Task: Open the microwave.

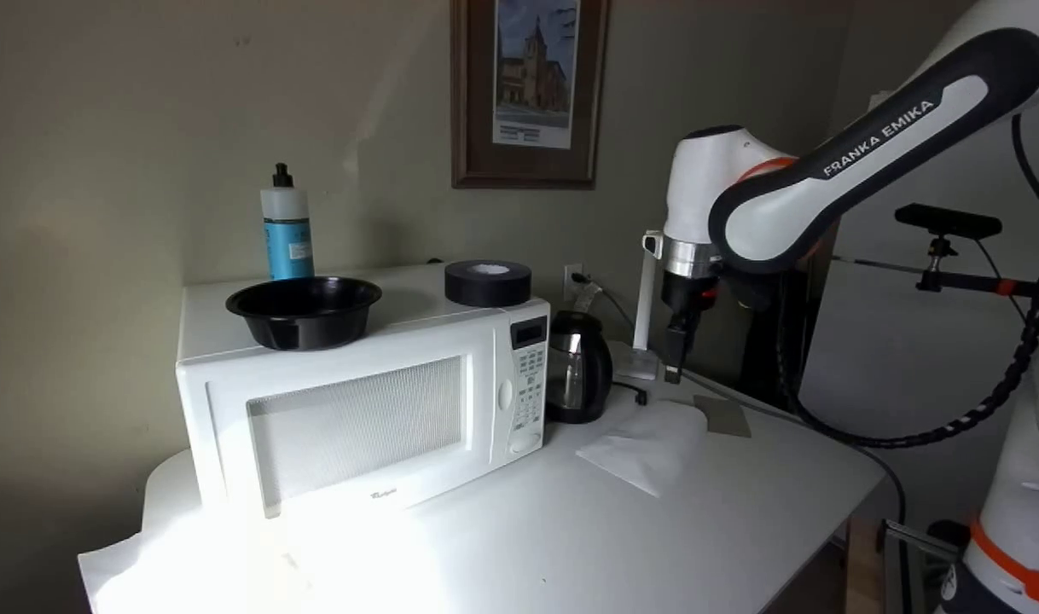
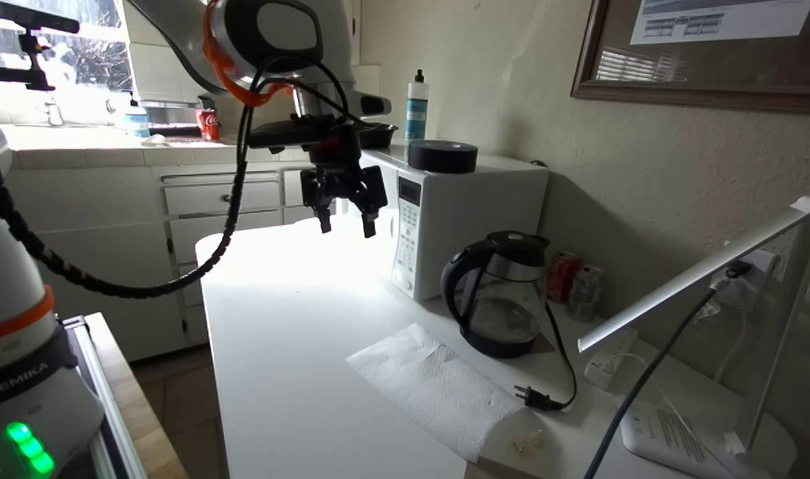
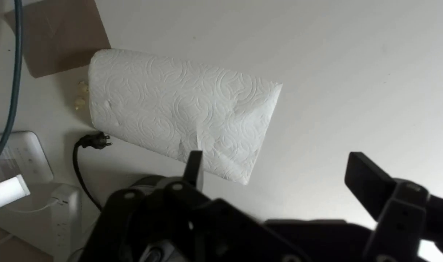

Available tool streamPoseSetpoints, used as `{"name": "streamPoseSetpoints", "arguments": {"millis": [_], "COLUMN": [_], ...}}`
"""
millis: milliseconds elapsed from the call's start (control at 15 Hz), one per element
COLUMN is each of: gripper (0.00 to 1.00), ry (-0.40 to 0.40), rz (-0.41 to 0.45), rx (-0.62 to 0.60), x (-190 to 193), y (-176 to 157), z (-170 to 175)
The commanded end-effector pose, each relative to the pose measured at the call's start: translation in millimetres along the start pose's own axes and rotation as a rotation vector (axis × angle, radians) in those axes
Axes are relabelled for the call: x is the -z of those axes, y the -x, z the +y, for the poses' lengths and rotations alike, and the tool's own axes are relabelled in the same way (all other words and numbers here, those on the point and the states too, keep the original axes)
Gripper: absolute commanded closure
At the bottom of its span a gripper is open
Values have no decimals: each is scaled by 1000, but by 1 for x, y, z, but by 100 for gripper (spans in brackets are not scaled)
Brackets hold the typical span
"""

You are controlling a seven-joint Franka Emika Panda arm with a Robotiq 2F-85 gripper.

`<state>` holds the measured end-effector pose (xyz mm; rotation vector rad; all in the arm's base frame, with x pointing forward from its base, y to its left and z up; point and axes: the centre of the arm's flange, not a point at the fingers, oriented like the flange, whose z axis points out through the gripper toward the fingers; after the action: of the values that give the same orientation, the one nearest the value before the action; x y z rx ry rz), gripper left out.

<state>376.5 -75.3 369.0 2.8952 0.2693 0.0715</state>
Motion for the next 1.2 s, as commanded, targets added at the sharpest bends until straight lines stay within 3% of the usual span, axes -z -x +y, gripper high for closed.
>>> {"name": "streamPoseSetpoints", "arguments": {"millis": [0,133,200,467,533,933,1133], "gripper": [0,0,0,0,0,0,0], "ry": [10,29,15,20,59,23,29], "rz": [-47,-75,-46,-55,-96,-152,-235], "rx": [200,306,216,281,421,708,821], "x": [-6,-7,-5,-3,-5,-22,-44], "y": [5,7,-4,-5,-5,-12,-15], "z": [-69,-91,-75,-89,-100,-151,-161]}}
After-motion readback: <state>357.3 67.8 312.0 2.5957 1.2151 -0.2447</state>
